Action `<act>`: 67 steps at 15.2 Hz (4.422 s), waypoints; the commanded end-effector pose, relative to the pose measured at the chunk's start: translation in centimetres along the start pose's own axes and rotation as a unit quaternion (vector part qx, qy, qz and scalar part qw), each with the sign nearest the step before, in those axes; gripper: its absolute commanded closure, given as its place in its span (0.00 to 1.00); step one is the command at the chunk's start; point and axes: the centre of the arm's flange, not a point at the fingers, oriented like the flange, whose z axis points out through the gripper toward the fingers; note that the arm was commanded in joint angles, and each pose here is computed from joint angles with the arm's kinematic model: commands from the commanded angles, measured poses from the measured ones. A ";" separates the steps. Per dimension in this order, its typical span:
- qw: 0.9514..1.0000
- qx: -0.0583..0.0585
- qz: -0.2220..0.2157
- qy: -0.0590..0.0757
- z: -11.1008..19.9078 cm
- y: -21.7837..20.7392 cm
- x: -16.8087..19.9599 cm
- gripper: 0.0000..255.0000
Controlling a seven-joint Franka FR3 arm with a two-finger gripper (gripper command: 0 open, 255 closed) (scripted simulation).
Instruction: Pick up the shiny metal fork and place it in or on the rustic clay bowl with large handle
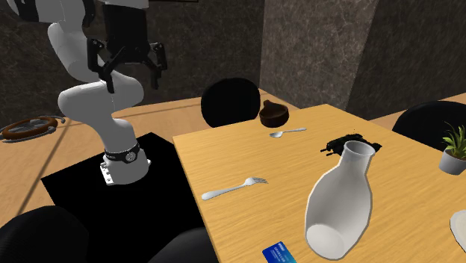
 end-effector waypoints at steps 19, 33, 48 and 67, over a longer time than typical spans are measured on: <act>0.954 0.022 -0.291 0.069 15.0 -11.0 11.7 0.00; 0.896 0.032 -0.431 0.103 24.1 -19.4 15.8 0.00; 0.896 0.032 -0.431 0.103 25.9 -19.7 16.1 1.00; 0.896 0.032 -0.431 0.103 19.1 -18.9 16.0 1.00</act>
